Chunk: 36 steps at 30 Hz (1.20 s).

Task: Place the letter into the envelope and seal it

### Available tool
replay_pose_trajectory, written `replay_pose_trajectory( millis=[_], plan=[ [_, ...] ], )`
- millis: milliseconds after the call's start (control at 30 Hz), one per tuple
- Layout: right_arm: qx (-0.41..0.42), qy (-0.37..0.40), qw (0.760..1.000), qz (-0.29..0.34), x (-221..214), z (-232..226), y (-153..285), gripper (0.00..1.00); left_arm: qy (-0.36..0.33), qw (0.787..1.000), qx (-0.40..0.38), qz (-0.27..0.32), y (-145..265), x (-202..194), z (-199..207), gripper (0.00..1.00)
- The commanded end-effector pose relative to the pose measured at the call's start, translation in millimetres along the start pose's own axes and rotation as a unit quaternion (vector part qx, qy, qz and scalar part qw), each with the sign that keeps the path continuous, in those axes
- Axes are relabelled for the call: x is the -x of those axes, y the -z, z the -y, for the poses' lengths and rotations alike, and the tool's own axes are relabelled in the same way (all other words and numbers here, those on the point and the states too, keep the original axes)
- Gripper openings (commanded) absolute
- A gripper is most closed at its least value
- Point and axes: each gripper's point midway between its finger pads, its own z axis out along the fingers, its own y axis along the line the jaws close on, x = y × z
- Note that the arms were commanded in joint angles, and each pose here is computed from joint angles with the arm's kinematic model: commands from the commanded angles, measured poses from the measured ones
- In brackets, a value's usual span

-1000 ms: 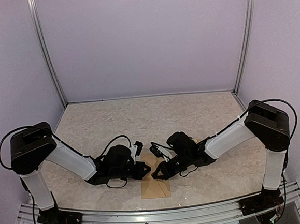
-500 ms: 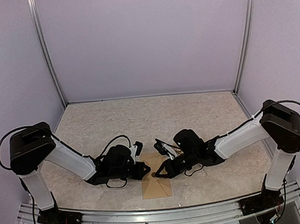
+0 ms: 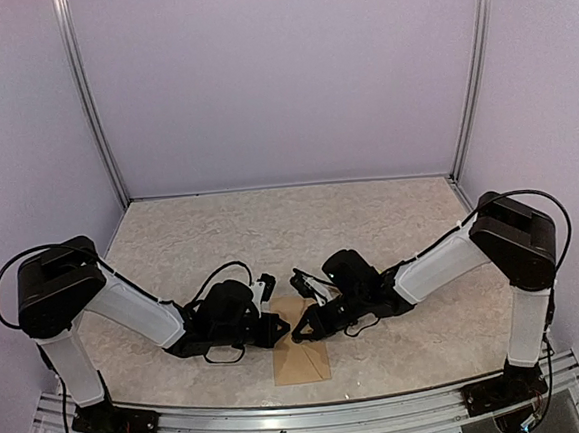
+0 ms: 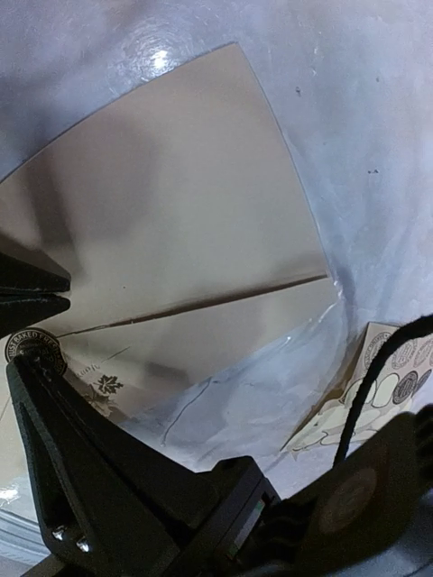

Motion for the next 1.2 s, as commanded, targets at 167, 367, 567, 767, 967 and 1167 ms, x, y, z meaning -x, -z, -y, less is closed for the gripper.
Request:
replay_pose_trajectory(
  millis=[167,367,567,767,967,1167],
  plan=[
    [-0.043,-0.045,0.997,-0.033,-14,28,-10,0.00,-0.009,0.999,0.021,-0.022,2,-16,-10,0.00],
    [-0.071,-0.081,0.994,-0.028,-23,47,6,0.00,-0.009,0.999,0.024,-0.024,3,-18,-12,0.00],
    [-0.089,-0.103,0.990,-0.032,-35,60,16,0.00,-0.009,0.999,0.029,-0.023,3,-18,-15,0.00],
    [-0.098,-0.128,0.987,-0.017,-36,69,26,0.00,-0.009,0.999,0.031,-0.024,3,-19,-16,0.00],
    [-0.091,-0.127,0.988,0.002,-29,65,36,0.00,-0.013,0.999,0.029,-0.018,6,-16,-15,0.00],
    [-0.045,-0.061,0.996,0.040,-1,28,57,0.00,-0.017,1.000,0.012,0.013,22,9,3,0.03]
  ],
)
